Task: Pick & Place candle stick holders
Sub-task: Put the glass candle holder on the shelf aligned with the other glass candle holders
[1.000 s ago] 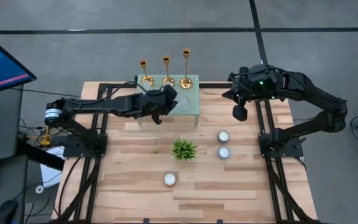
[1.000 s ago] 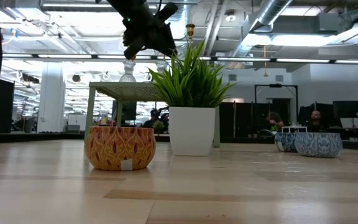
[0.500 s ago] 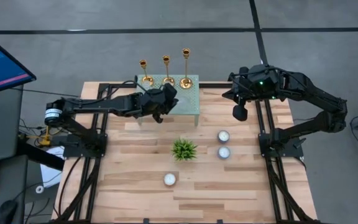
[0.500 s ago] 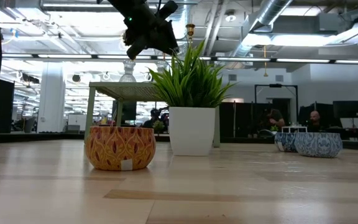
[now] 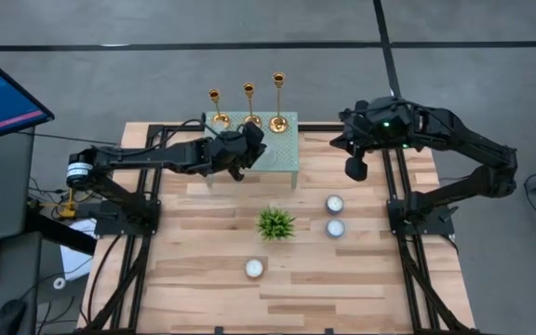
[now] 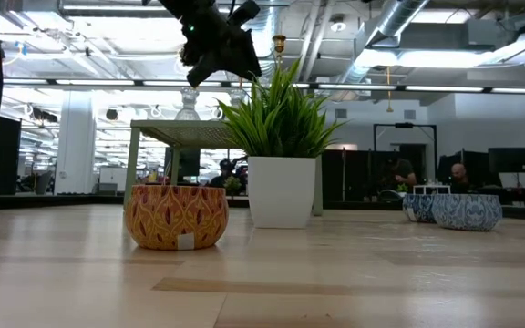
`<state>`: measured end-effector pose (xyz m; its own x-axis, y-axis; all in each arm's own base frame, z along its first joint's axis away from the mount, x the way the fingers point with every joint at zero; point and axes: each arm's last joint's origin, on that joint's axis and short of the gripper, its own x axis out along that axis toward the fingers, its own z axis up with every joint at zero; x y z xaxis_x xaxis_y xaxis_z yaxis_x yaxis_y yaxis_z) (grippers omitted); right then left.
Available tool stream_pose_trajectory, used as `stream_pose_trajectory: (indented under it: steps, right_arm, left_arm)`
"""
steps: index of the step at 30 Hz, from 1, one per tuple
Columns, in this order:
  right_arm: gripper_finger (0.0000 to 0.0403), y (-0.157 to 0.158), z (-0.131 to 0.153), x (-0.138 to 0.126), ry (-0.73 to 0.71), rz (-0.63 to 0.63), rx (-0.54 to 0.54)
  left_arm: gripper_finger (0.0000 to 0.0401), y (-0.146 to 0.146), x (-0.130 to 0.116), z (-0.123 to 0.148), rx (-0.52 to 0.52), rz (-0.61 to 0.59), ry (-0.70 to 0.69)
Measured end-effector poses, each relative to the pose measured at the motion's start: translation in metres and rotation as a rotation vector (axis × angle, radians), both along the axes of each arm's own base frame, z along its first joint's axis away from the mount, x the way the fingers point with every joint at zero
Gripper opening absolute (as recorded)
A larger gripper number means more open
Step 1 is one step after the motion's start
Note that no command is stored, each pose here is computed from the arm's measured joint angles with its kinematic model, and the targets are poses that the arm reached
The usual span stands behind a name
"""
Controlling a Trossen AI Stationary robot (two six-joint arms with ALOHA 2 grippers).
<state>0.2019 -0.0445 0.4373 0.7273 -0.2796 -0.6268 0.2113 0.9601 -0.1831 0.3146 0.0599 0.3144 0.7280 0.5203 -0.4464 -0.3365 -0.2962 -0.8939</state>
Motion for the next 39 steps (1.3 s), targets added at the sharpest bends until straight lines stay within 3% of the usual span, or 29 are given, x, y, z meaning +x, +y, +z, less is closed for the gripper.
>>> stream_pose_trajectory:
  steps: [9, 13, 20, 24, 28, 32, 39]
  right_arm:
    - [0.0111, -0.009, -0.019, 0.05, 0.008, 0.016, -0.006]
    - [0.016, -0.014, -0.027, 0.075, -0.027, 0.038, 0.0]
    - [0.0227, -0.03, -0.05, 0.13, -0.14, 0.005, 0.002]
    - [0.024, -0.035, -0.074, 0.164, -0.16, -0.01, -0.014]
    - [0.024, -0.041, -0.097, 0.185, -0.134, -0.08, -0.054]
    - [0.024, -0.045, -0.108, 0.189, -0.093, -0.15, -0.074]
    - [0.024, -0.044, -0.098, 0.183, -0.119, -0.185, -0.097]
  left_arm:
    - [0.007, -0.008, 0.001, 0.027, 0.11, -0.27, -0.144]
    - [0.007, -0.017, -0.022, 0.052, 0.204, -0.331, -0.183]
    - [0.006, -0.035, -0.085, 0.107, 0.517, -0.33, -0.264]
    - [0.0052, -0.046, -0.117, 0.126, 0.676, -0.279, -0.258]
    - [0.0047, -0.055, -0.138, 0.136, 0.755, -0.259, -0.264]
    - [0.0045, -0.061, -0.147, 0.14, 0.791, -0.273, -0.27]
    - [0.0044, -0.063, -0.146, 0.14, 0.795, -0.283, -0.273]
